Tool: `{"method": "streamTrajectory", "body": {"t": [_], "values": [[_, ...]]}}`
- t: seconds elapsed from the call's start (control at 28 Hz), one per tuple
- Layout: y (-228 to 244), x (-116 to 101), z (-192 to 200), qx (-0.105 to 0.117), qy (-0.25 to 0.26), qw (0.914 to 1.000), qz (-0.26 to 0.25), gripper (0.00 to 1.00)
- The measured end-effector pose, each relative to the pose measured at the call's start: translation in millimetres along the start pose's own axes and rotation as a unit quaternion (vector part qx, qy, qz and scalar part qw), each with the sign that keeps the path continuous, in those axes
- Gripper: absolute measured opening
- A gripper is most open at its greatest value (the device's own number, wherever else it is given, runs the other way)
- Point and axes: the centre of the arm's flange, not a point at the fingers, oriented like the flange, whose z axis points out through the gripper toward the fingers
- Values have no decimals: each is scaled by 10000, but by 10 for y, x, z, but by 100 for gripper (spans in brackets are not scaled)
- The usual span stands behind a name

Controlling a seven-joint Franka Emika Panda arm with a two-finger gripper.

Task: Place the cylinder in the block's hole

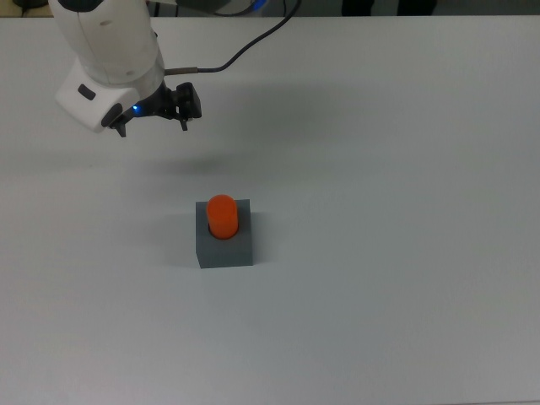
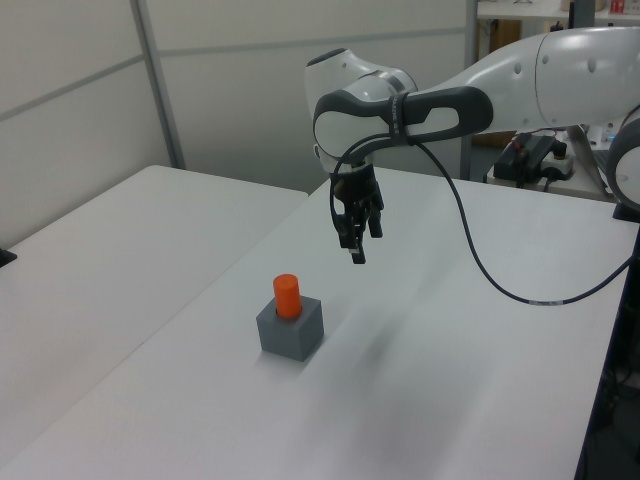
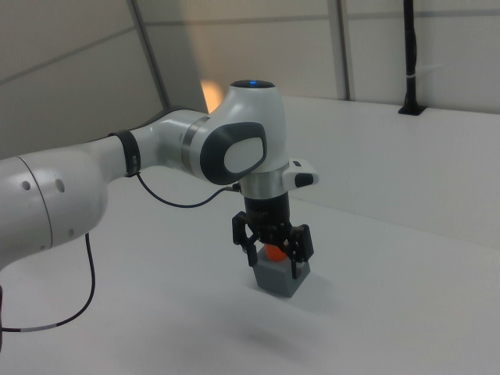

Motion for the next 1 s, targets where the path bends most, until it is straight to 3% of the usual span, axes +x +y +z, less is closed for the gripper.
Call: {"method": "streamTrajectory", "body": {"t": [1.0], "values": [[29, 1, 24, 3, -20, 10000, 22, 100]]}}
